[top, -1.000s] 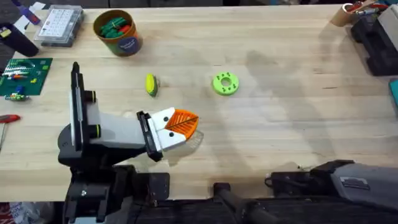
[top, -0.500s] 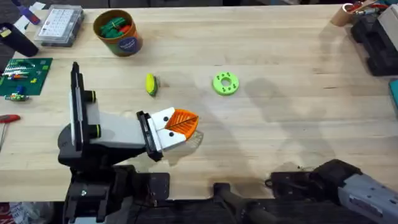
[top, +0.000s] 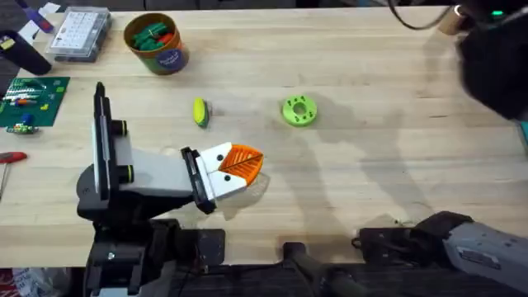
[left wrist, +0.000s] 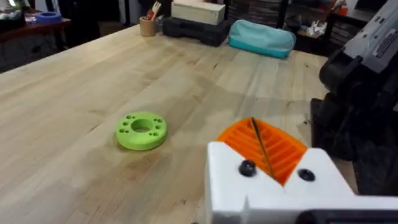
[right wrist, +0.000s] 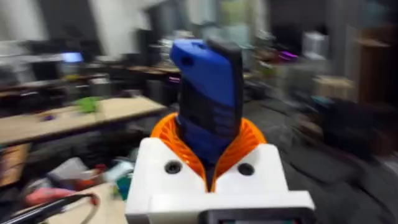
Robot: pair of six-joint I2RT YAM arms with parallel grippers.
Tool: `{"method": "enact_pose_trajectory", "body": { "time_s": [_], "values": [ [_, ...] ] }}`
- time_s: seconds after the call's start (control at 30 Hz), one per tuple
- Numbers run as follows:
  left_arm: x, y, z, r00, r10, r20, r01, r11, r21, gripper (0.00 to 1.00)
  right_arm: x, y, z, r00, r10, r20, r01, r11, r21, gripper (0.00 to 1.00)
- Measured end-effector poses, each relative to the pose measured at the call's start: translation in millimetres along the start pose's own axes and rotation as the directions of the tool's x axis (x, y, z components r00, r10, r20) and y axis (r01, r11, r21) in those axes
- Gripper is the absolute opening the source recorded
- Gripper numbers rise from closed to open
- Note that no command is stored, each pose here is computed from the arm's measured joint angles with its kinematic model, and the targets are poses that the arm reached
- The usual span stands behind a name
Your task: Pick up the gripper from the table and insert it into the empty holder that is missing its gripper. Then pick up a screw, insert it into the mounting hole, and use the screwdriver to tighten it. Finally, clean up the table by picking up the vegetable and placing it into the bucket.
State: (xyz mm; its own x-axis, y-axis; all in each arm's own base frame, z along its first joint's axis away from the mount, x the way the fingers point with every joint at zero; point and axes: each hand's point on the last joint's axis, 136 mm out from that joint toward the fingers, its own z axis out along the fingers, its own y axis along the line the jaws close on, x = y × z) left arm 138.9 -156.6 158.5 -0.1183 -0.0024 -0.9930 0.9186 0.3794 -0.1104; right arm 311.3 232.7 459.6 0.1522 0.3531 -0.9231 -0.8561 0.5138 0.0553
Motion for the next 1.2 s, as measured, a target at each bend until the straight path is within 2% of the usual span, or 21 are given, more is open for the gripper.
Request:
{"method": "enact_pose_trajectory", "body": {
  "time_s": [0.17,0.33,0.57,0.87,0.9,1.2],
  "values": [
    [0.0,0.0,0,1.000,0.000,0.000,0.000,1.000,0.000,0.004,-6,31,4,0.997,0.042,0.066,-0.026,0.974,-0.227,0.011],
    [0.0,0.0,0,1.000,0.000,0.000,0.000,1.000,0.000,0.004,1,52,3,0.994,0.109,0.008,-0.100,0.936,-0.338,0.011],
    [0.0,0.0,0,1.000,0.000,0.000,0.000,1.000,0.000,0.004,0,88,15,0.987,0.136,-0.081,-0.158,0.857,-0.491,0.010],
    [0.0,0.0,0,1.000,0.000,0.000,0.000,1.000,0.000,0.004,14,125,15,0.981,0.113,-0.159,-0.189,0.752,-0.631,0.010],
    [0.0,0.1,0,1.000,0.000,0.000,0.000,1.000,0.000,0.004,18,136,11,0.979,0.100,-0.180,-0.196,0.715,-0.670,0.010],
    [0.0,0.0,0,1.000,0.000,0.000,0.000,1.000,0.000,0.004,23,154,0,0.977,0.065,-0.205,-0.197,0.649,-0.735,0.010]
  ]
}}
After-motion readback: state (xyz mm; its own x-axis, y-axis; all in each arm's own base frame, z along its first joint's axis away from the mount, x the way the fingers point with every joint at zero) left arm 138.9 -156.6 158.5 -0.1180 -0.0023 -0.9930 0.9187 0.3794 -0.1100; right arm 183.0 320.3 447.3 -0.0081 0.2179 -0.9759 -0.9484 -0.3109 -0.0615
